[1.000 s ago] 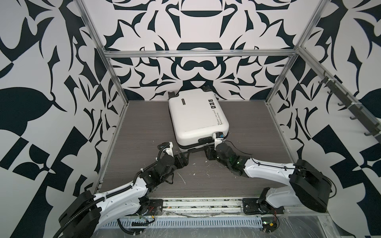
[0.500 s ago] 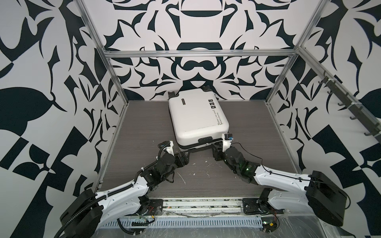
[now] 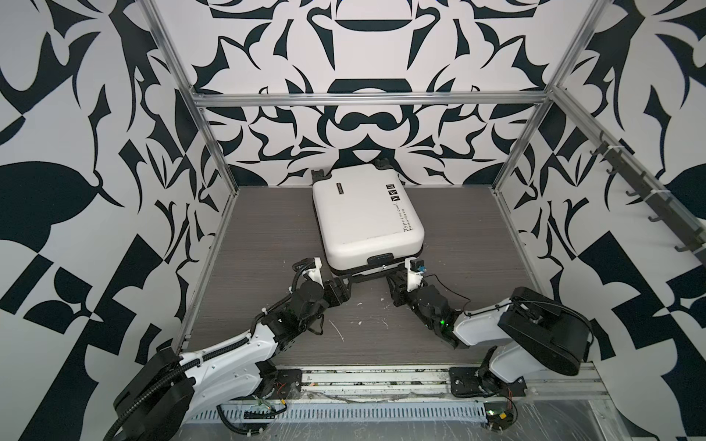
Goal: Pack the luggage
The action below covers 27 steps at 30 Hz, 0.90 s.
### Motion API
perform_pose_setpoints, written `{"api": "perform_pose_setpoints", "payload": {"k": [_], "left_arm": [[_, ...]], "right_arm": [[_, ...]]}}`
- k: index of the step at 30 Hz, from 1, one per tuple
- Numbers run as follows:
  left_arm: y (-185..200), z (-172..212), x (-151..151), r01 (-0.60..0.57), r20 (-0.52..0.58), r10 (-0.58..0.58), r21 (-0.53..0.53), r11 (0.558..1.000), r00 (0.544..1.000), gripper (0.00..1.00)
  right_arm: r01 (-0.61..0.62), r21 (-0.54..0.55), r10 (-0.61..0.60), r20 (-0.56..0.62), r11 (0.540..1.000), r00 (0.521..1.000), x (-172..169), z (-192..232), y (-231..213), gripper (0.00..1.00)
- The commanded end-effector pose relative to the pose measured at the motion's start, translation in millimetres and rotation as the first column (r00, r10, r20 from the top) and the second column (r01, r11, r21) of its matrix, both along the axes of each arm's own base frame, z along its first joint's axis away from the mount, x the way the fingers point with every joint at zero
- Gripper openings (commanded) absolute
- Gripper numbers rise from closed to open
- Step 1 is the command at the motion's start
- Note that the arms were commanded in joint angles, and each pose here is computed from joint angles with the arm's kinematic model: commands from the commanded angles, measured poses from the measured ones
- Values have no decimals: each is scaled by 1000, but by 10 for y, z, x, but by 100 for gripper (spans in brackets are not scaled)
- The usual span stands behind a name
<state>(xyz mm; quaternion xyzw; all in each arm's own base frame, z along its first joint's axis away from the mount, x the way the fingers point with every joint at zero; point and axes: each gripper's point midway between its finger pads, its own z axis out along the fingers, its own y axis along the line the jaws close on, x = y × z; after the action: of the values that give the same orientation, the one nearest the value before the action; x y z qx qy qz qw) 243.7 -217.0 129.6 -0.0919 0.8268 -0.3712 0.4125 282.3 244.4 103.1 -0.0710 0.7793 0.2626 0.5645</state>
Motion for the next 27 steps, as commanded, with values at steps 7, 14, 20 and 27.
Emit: {"api": "perform_pose_setpoints", "payload": {"k": [7,14,20,27], "left_arm": [[3,129,35,-8,22,9,-47,999,1000,84],[4,107,25,-8,11,9,-59,998,1000,84],[9,92,14,-6,6,6,-62,998,1000,84],[28,81,0,-9,1,9,-67,998,1000,84]], "right_arm": [[-7,113,-9,144,994,990,136,437,203,37],[15,114,-31,141,993,989,189,355,261,35],[62,119,-79,144,991,986,243,324,227,30],[97,120,-114,145,988,983,317,311,235,21]]}}
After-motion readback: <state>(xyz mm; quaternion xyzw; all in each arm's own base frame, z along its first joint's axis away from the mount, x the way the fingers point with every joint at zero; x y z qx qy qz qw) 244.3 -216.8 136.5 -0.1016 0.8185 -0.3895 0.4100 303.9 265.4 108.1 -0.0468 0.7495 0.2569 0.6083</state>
